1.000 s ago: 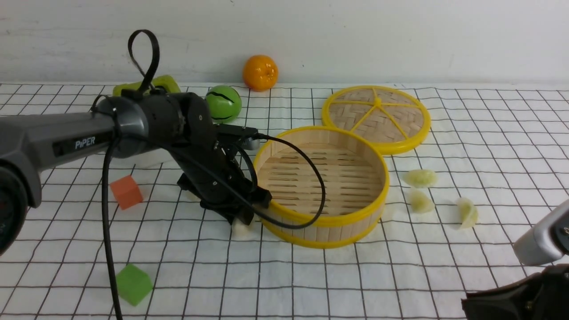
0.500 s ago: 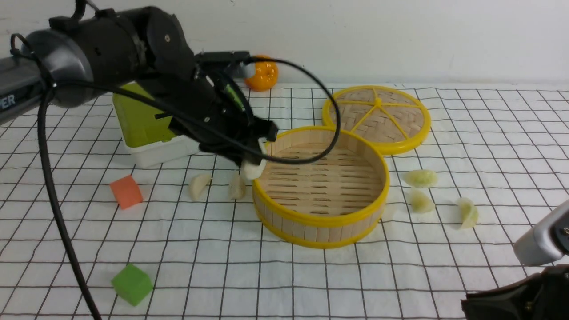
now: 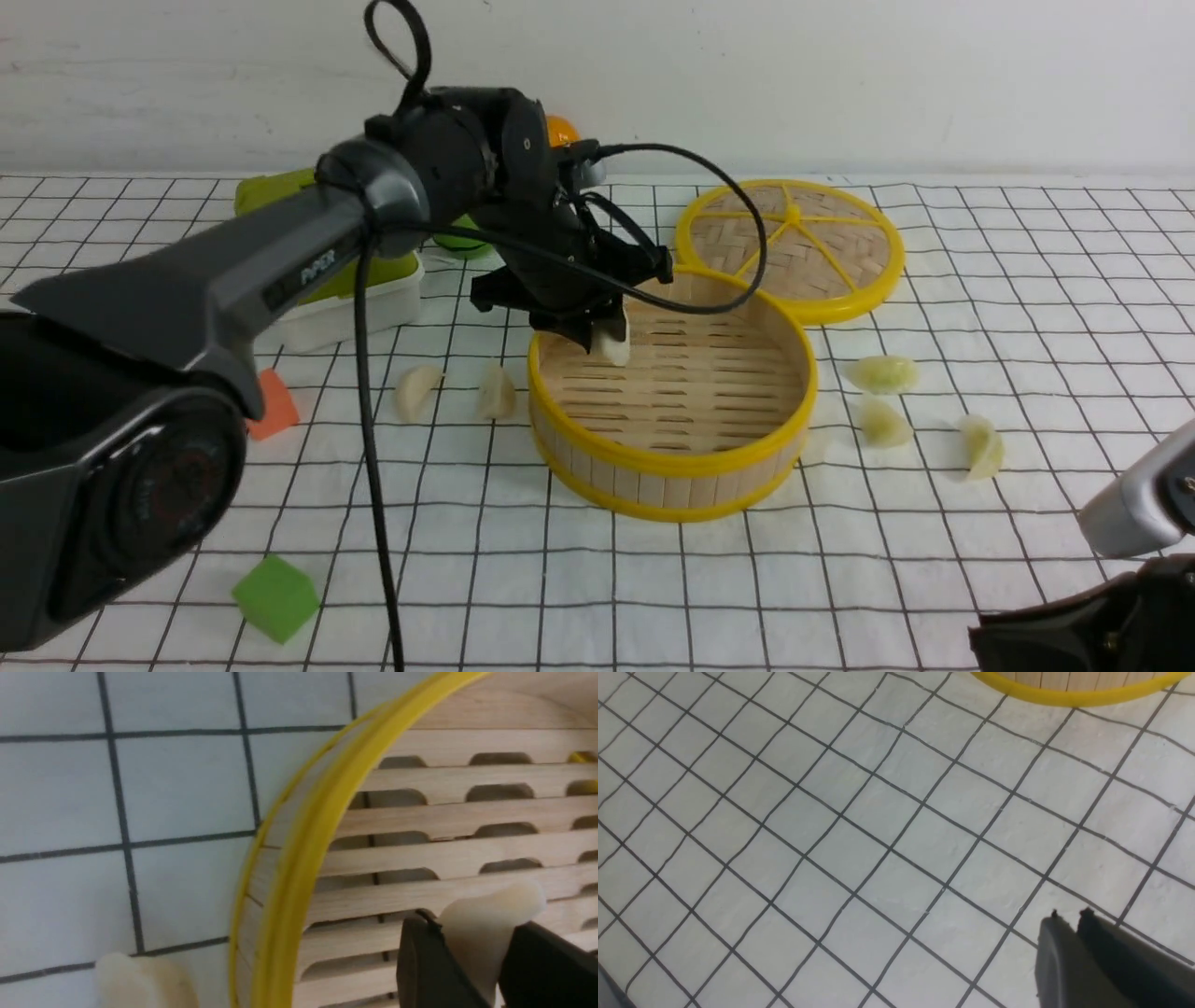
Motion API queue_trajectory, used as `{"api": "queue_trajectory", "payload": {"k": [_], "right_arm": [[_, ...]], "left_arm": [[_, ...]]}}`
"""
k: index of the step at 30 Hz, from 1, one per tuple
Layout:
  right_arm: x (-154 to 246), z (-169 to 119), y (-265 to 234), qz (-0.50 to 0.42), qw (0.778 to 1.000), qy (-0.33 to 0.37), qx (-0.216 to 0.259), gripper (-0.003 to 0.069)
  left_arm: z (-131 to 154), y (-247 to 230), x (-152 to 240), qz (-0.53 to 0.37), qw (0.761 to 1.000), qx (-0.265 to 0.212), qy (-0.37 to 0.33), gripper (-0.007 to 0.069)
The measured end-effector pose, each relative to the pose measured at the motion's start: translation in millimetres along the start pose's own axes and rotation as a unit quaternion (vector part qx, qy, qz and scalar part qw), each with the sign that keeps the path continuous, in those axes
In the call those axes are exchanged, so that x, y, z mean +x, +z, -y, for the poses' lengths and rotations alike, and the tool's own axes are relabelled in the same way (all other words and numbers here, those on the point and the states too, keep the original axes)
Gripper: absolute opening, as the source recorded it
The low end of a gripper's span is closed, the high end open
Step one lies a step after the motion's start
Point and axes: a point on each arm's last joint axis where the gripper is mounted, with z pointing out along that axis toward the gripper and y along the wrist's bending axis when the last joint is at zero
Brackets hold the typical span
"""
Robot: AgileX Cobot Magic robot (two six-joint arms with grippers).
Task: Put the dumplings into the steamer on the table with the white tablecloth.
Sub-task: 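Place the dumpling into the bamboo steamer basket with the left gripper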
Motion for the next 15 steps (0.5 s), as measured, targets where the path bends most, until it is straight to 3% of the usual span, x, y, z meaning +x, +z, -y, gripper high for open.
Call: {"api": "queue_trajectory", "payload": {"k": [6,12,15], "right_arm": [[-0.1,0.1,0.0,0.001,1.0,0.0,0.001,0.0052],[-0.2,0.2,0.0,0.001,1.0,0.0,0.001,0.0057],[-0.2,0.2,0.0,0.001,1.0,0.0,0.001,0.0059]], "left_arm": [[-2.6,9.2,1.9,-0.005,1.0,-0.008,0.007,0.0202],[2.4,8.5,6.8,-0.024,0.998,-0.009,0.065,0.0364],[6.2,0.9,7.8,-0.043,0.996,-0.018,0.071,0.0402]]}}
